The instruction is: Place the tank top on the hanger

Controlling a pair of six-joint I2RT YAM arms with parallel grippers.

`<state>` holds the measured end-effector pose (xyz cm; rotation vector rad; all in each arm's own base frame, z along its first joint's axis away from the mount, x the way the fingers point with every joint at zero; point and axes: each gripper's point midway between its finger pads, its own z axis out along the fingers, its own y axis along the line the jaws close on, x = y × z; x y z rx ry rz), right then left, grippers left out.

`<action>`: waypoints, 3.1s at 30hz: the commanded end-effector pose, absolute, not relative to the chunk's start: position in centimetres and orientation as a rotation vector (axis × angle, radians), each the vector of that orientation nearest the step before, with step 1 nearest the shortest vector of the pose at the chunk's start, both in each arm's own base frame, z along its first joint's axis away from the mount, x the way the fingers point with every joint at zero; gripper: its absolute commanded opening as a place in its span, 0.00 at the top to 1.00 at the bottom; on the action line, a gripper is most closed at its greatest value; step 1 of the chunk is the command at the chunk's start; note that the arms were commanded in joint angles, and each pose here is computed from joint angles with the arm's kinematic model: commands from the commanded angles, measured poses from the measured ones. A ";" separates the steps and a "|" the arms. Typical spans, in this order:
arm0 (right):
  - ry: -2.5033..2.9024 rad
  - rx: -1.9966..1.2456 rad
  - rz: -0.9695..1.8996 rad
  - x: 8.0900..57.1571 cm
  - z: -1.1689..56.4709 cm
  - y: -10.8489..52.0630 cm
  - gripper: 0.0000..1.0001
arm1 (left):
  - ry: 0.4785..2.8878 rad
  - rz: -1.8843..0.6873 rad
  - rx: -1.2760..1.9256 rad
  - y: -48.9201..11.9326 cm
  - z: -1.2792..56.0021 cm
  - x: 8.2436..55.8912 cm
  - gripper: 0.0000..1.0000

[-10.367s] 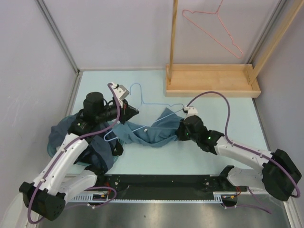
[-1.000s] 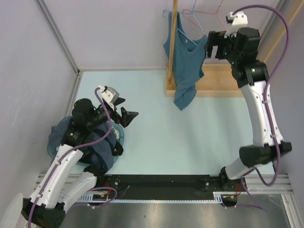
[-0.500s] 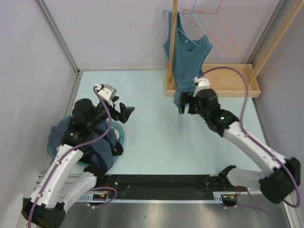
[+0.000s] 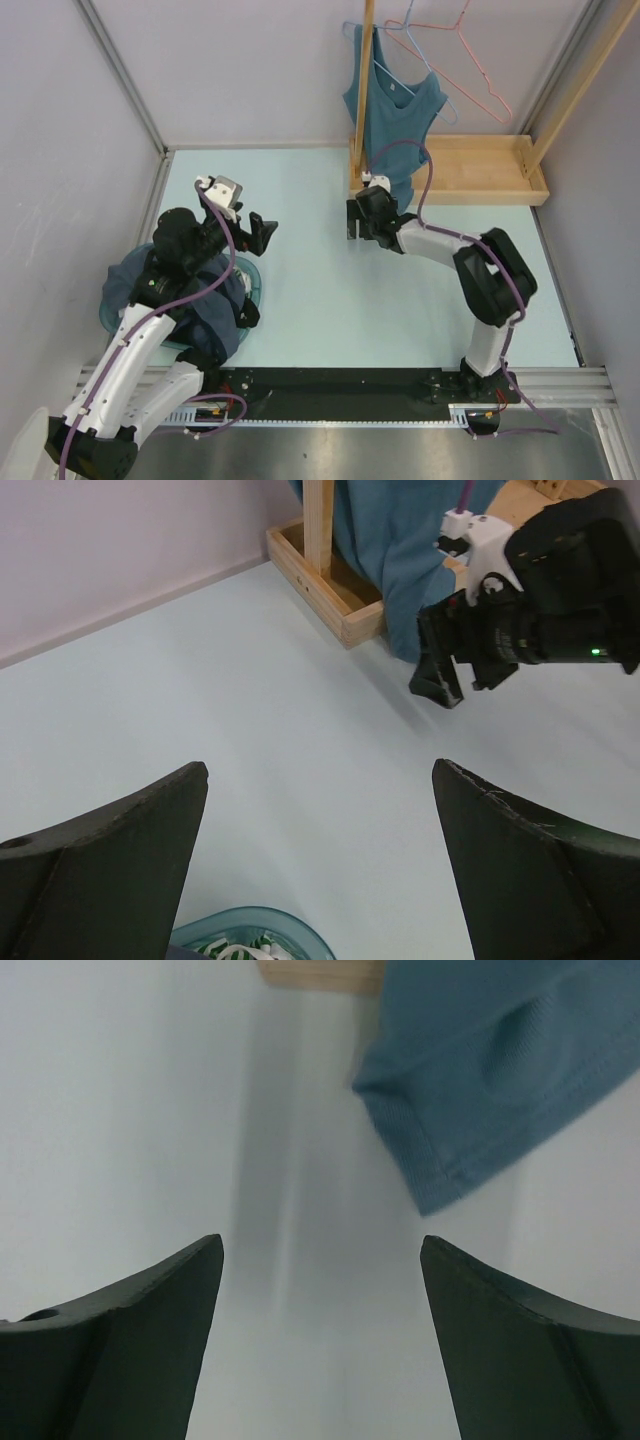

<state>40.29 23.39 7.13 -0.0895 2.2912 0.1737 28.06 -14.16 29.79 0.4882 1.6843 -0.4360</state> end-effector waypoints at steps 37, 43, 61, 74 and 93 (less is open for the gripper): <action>2.209 0.045 0.120 52.1 9.4 19.5 1.00 | 1.637 -0.447 0.472 -14.0 30.9 27.6 0.00; 2.071 0.093 0.081 57.9 16.7 17.0 1.00 | 1.633 -0.440 0.468 -13.8 31.0 27.6 0.01; 1.975 0.040 0.099 61.4 19.0 17.4 0.13 | 1.651 -0.441 0.461 -13.8 30.8 27.8 0.01; 1.853 -0.266 0.342 49.5 24.3 25.0 0.10 | 1.683 -0.384 0.360 -12.3 30.5 28.1 0.01; 1.950 0.019 0.408 29.7 24.0 10.0 0.09 | 1.697 -0.289 0.047 -5.1 28.1 26.0 0.01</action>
